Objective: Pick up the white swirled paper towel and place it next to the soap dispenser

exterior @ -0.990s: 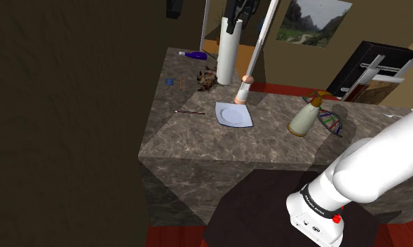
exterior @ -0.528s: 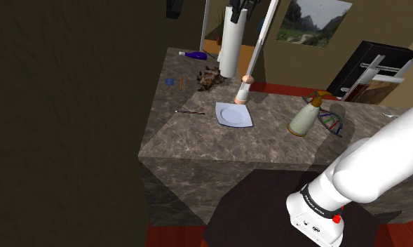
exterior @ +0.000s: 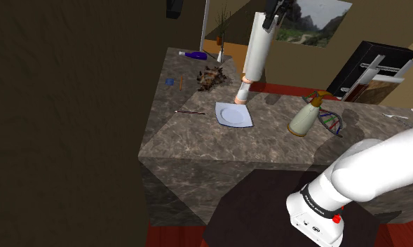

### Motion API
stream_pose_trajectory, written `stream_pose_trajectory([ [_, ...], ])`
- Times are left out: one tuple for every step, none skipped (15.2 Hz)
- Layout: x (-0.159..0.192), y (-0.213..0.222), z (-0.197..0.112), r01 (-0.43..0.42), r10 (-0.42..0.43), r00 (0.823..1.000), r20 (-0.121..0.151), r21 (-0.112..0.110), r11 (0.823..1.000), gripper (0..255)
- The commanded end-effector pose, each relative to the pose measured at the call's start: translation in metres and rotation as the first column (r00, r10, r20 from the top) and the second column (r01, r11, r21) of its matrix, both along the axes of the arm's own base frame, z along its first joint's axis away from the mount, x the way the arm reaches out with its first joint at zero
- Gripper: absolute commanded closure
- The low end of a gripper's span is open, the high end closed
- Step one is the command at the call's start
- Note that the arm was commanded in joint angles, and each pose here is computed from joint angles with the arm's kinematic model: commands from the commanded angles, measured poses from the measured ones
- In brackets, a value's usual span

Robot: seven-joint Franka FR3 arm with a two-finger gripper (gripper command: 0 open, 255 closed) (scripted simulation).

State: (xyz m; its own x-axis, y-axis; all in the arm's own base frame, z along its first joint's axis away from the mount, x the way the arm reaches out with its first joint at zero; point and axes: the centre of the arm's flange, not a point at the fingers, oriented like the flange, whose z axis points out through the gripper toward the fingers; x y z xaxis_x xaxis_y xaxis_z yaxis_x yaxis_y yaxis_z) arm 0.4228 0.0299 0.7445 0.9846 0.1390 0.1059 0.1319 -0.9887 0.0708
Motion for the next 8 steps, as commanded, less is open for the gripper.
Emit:
stream_pose_trajectory([
  [-0.019,-0.02,0.001,-0.001,0.001,1.0,0.0,0.001,1.0,255],
  [-0.028,-0.03,0.001,-0.001,0.001,1.0,0.0,0.001,1.0,255],
  [-0.036,-0.04,0.001,-0.001,0.001,1.0,0.0,0.001,1.0,255],
  [-0.045,-0.05,0.001,-0.001,0.001,1.0,0.0,0.001,1.0,255],
  [-0.054,-0.059,0.001,-0.001,0.001,1.0,0.0,0.001,1.0,255],
  [-0.063,-0.069,0.001,-0.001,0.001,1.0,0.0,0.001,1.0,255],
  [-0.072,-0.079,0.001,-0.001,0.001,1.0,0.0,0.001,1.0,255],
  [-0.08,-0.089,0.001,-0.001,0.001,1.0,0.0,0.001,1.0,255],
])
